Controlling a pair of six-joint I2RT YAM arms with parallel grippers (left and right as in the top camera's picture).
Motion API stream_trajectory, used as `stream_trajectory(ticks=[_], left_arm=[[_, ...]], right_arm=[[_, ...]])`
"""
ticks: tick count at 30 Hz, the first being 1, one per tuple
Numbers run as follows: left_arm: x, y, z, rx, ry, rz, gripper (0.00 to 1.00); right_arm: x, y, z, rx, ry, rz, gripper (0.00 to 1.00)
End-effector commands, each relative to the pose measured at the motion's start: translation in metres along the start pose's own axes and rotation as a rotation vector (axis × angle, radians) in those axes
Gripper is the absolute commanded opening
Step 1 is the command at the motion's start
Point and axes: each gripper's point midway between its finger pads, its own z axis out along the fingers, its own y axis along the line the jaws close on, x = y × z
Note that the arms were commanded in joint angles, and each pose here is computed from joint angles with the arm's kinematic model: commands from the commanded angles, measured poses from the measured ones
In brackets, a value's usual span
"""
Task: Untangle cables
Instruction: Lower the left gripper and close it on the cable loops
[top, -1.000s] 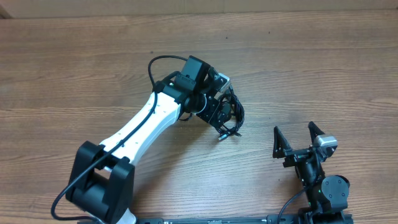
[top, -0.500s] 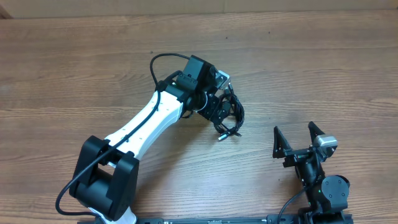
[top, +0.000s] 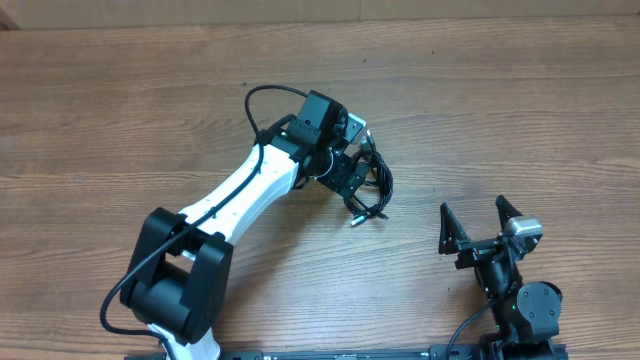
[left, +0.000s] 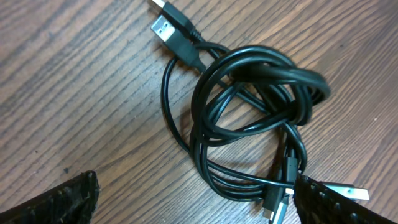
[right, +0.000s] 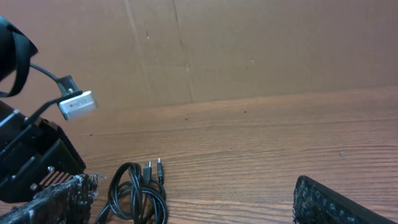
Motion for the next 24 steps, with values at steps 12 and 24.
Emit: stream_trajectory(ticks=[12, 24], left_arm=[[-0.003, 0.001, 0.025, 0.028, 0.007, -0.003, 1.0], [-0.007, -0.008, 0.039, 0.037, -0.008, -0.003, 0.83]], right_arm=[[0.001, -0.002, 0.0, 0.011, -0.008, -0.005, 1.0], [0.001, -0.002, 0.0, 0.011, -0.008, -0.005, 1.0]])
